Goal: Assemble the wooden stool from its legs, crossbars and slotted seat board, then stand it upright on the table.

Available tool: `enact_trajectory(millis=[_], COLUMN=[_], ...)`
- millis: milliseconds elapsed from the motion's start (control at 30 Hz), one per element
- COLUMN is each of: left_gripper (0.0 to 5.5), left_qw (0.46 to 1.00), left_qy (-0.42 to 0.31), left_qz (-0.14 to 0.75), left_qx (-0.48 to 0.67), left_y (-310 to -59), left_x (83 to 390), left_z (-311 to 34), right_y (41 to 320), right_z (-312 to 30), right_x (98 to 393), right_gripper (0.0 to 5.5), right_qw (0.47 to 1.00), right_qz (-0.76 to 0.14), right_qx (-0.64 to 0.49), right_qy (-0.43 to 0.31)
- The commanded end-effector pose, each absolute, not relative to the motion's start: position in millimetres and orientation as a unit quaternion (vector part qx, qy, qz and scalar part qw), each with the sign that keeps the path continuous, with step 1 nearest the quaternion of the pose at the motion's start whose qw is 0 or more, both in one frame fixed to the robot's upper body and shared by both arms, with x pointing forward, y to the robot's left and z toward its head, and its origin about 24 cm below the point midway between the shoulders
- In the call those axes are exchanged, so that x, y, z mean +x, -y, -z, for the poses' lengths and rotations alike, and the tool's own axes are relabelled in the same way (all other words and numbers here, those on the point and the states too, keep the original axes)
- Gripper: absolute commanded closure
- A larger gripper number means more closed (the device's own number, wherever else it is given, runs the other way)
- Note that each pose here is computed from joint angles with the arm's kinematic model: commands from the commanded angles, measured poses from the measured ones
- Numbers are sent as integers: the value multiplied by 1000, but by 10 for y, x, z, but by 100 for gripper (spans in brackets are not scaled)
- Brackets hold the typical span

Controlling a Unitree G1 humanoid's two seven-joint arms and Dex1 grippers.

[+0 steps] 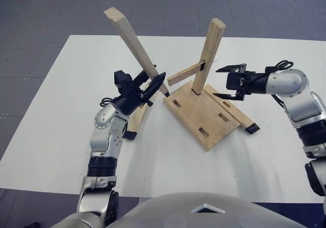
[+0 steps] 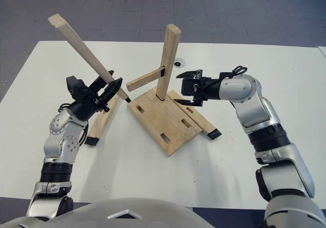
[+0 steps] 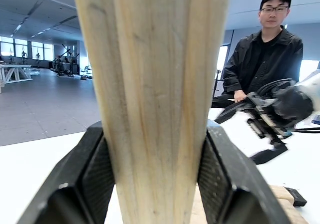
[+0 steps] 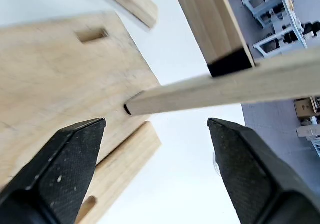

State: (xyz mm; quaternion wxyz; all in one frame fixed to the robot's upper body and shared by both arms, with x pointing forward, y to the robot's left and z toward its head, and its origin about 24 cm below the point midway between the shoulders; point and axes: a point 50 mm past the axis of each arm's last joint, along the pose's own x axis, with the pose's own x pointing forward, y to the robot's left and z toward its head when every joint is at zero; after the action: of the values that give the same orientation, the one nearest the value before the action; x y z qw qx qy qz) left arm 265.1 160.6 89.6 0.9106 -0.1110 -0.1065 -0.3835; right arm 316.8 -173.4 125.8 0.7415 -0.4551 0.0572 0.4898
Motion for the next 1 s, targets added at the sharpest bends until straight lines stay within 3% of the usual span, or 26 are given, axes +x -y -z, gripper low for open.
enact_trajectory(millis=[33,200,400,1000], left_gripper=[344,344,344,344], left_qw=[906,907,906,897], left_qy=[109,109,106,109], left_qz=[396,392,394,415], left_qx=[-106,-110,-115,-102], left_y=[-1585,-1581,-1538,-1435], left_x=[2669,2662,2638,2610], left_z=[-917,-903,-819,-687], right_y=[1759,1739,1618,1385], right_z=[-1082,-799,-784,-446], right_x=[3371,3432,3510,3465], right_gripper=[174,174,174,174], right_qw=[766,782,790,757], right_qz=[-445,-435,-430,-475], right_qx=[-457,-433,-427,-434], right_qy=[-79,-108,-95,-111])
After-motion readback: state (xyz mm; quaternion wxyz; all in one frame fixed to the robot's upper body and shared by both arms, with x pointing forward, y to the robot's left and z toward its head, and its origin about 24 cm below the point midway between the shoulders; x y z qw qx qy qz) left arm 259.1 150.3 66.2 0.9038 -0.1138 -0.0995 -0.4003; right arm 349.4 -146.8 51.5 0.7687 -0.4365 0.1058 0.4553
